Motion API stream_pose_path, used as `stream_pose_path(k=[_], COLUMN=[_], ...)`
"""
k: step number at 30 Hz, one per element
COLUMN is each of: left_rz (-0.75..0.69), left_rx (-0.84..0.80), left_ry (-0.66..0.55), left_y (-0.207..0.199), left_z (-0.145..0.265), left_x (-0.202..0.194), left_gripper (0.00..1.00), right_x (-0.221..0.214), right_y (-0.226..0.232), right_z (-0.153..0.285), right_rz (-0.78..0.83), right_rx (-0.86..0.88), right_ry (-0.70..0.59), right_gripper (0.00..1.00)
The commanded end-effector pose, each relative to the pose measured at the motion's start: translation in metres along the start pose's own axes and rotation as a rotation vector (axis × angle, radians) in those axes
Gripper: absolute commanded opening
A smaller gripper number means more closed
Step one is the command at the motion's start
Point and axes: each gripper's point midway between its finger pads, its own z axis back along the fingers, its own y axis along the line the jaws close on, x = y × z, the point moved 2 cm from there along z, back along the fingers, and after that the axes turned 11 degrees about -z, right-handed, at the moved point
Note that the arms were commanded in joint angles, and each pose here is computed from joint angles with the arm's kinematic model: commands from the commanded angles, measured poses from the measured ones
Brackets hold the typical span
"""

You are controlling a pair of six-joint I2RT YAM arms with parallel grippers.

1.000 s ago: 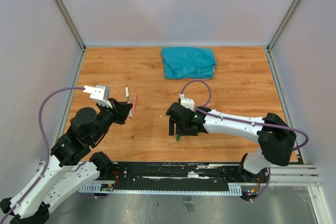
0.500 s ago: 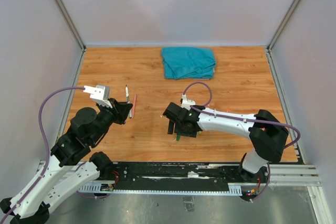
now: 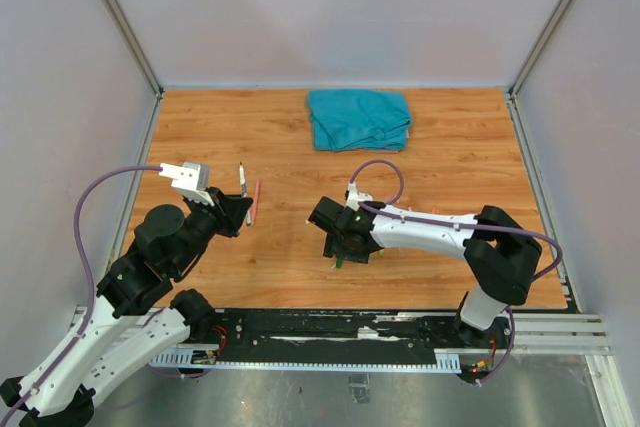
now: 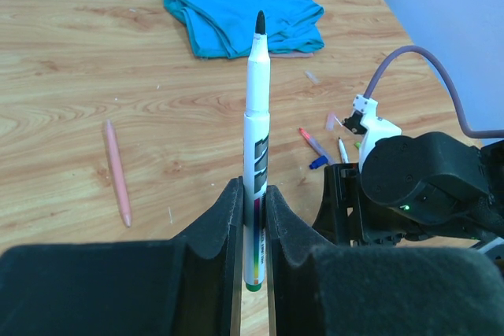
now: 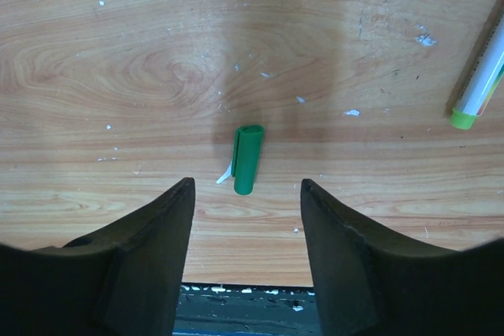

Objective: Insert the pens into the pen caps
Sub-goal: Insert the pen cap onto the pen.

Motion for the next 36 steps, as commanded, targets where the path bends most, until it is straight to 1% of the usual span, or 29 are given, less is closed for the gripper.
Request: stream_pose_path(k=[1, 8, 15, 25, 26, 28, 32, 35, 36], left_rz=[-0.007, -0.011, -0.007, -0.007, -0.007, -0.007, -0.007, -0.006, -0.006], left_rx=[-0.004, -0.009, -0.006, -0.004, -0.004, -0.004, -0.005, -0.004, -0.004], left_ry=[-0.02, -0.013, -0.017, -0.022, -0.022, -0.023, -0.021, -0.022, -0.021], left_y=[0.0, -0.001, 0.0, 0.0, 0.0, 0.0, 0.0, 0.0, 0.0], left_z=[0.0, -0.001, 0.0, 0.001, 0.001, 0.001, 0.0, 0.001, 0.001], left_x=[0.003, 0.002, 0.002, 0.003, 0.003, 0.003, 0.003, 0.003, 0.003], left_gripper=[0.01, 0.01, 0.01, 0.01, 0.01, 0.0, 0.01, 0.01, 0.0], right_x=[0.005, 0.002, -0.007, -0.007, -0.008, -0.009, -0.008, -0.005, -0.004], right_y=[-0.006, -0.01, -0.002, -0.01, -0.011, -0.012, -0.012, -0.01, -0.009], right_z=[-0.009, -0.02, -0.029, -0.032, -0.032, -0.032, -0.03, -0.028, -0.027], right_rz=[-0.028, -0.027, 0.011, 0.028, 0.032, 0.047, 0.08, 0.144, 0.169], right_rx=[-0.045, -0.072, -0.058, -0.109, -0.11, -0.114, -0.119, -0.102, -0.094], right_ry=[-0.011, 0.001, 0.058, 0.057, 0.057, 0.069, 0.089, 0.095, 0.096], right_gripper=[0.53, 0.45, 0.38, 0.29, 0.28, 0.22, 0.16, 0.08, 0.07])
